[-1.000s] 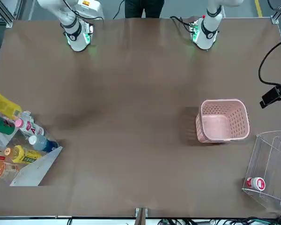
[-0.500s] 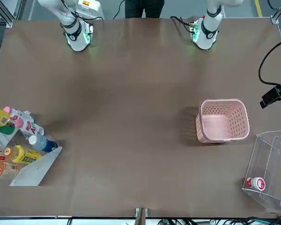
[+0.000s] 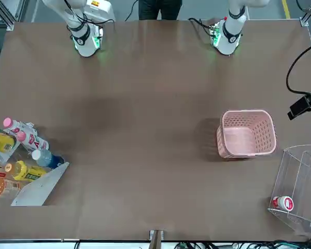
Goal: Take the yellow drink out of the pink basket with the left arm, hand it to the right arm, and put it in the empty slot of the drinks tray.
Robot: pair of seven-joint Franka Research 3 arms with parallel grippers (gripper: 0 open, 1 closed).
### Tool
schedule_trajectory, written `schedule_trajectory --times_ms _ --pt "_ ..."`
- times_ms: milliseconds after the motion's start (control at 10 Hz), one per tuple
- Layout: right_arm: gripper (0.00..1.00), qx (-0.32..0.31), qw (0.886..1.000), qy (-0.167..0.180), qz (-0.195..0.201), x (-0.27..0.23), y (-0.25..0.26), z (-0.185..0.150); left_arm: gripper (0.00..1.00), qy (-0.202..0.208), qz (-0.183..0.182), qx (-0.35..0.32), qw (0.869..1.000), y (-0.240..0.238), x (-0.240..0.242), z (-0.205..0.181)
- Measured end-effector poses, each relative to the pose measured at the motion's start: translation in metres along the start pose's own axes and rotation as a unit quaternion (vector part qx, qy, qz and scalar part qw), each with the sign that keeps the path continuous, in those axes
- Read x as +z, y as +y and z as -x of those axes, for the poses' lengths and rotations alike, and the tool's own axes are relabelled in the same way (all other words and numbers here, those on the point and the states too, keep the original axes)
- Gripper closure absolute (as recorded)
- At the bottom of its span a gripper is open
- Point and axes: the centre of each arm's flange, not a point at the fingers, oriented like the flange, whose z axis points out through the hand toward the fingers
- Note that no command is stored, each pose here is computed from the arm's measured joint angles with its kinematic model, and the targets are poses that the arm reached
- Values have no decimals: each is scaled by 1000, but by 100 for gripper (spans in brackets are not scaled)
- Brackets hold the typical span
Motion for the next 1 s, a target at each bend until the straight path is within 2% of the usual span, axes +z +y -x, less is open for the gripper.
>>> schedule_trajectory --times_ms 300,500,1000 --pt "66 8 1000 -8 -18 13 4 -8 0 0 0 0 1000 0 0 0" --pt "66 12 1000 5 -25 20 5 -16 0 0 0 0 1000 0 0 0" --pt "66 24 999 3 -24 62 14 -28 0 0 0 0 1000 0 0 0"
